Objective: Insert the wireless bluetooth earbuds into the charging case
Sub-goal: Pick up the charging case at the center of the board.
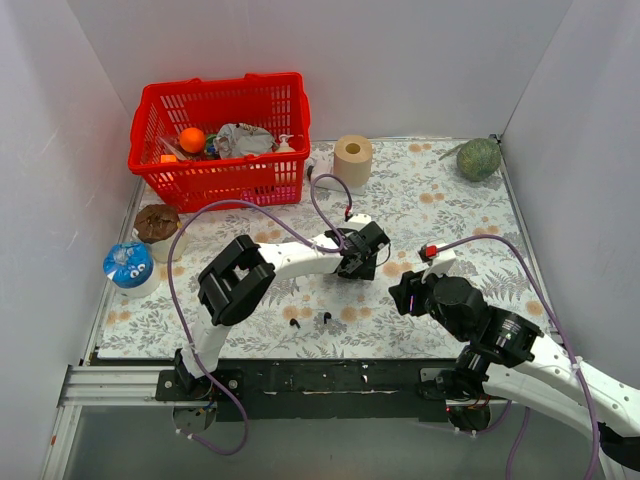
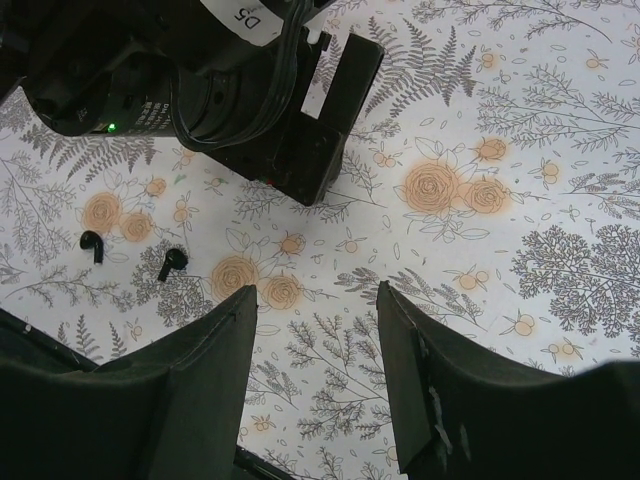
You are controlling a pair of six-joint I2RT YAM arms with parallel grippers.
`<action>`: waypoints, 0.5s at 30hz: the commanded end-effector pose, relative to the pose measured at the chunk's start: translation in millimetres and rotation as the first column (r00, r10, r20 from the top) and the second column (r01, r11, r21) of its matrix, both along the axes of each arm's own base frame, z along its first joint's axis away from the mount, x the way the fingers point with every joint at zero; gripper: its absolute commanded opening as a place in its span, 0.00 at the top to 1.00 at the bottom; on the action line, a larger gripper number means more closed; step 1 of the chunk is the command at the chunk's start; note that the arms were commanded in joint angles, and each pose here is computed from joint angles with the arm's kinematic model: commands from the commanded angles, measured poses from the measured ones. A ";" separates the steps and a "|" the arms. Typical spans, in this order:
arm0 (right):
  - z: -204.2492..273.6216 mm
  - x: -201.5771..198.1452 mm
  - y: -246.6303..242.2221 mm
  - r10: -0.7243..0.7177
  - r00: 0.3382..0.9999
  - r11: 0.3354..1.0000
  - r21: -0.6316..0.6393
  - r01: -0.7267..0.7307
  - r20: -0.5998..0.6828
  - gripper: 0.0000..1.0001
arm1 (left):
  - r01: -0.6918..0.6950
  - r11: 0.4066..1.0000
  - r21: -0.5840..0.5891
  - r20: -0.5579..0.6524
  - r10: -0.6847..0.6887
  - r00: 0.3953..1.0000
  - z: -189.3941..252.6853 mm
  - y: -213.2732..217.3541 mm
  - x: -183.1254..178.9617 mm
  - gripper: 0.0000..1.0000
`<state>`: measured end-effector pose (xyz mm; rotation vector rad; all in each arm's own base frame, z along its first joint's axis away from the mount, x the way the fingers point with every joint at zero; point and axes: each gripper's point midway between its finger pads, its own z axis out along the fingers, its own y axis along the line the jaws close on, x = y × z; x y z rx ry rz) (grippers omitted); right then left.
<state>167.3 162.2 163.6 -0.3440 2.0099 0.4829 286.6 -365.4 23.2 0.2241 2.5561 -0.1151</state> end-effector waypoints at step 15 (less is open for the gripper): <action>15.1 1.4 2.3 -0.001 1.000 0.999 0.039 0.001 0.020 0.41 | 0.050 0.999 0.013 0.007 -0.050 0.999 -6.4 9.9 -11.2 1.00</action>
